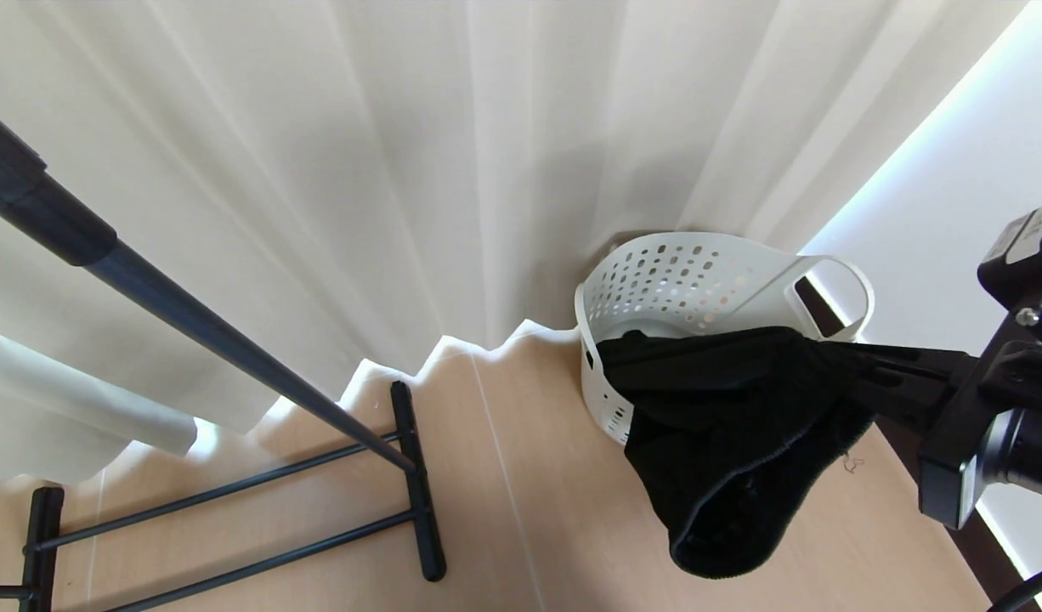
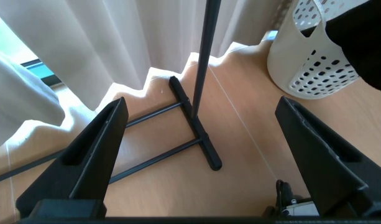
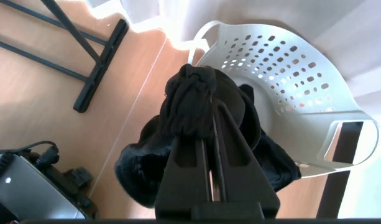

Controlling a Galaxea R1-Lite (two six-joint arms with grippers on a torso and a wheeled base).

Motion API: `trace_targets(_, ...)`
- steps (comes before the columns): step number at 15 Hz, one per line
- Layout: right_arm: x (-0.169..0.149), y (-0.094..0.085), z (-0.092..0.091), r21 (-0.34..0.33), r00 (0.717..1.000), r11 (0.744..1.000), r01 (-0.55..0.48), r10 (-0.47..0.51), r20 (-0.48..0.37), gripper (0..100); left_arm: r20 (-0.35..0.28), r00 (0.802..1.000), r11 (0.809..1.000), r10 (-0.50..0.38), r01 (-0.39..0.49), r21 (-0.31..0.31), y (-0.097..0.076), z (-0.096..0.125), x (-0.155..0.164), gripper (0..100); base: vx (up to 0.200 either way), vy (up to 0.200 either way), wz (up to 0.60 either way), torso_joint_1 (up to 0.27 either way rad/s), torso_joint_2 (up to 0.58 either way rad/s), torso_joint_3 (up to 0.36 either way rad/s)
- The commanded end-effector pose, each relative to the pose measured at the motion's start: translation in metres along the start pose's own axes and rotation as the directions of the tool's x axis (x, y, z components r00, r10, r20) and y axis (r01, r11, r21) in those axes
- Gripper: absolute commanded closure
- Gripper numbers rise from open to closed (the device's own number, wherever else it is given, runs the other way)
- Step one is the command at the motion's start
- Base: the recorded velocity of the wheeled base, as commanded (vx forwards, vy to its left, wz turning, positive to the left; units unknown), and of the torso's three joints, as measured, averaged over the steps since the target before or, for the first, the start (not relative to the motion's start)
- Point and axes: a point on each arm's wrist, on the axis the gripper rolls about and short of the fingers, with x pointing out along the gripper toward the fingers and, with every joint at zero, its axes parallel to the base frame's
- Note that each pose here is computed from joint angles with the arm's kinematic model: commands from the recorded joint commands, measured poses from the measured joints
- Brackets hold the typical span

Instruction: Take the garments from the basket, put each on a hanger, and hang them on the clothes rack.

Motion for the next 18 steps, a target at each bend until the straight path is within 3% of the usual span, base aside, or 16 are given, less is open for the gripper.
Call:
trace_targets(1,0.0089,0.0022,-0.0072,-0.007,0.999,1.0,-0.003,0.002,-0.036,100,-0.001,1.0,1.0,-0.001,0.001,0.001,0.0,0.0001,0.0001,0,0.0,0.0,0.0,-0.002,0.01,0.11)
trace_targets(18,0.0151,0.0042,-0.0158,0.005,1.0,1.0,-0.003,0.003,-0.014,100,0.001,1.0,1.0,0.002,-0.002,-0.004,0.0001,0.0001,0.0,0,0.0,0.0,0.0,0.003,-0.03,0.168)
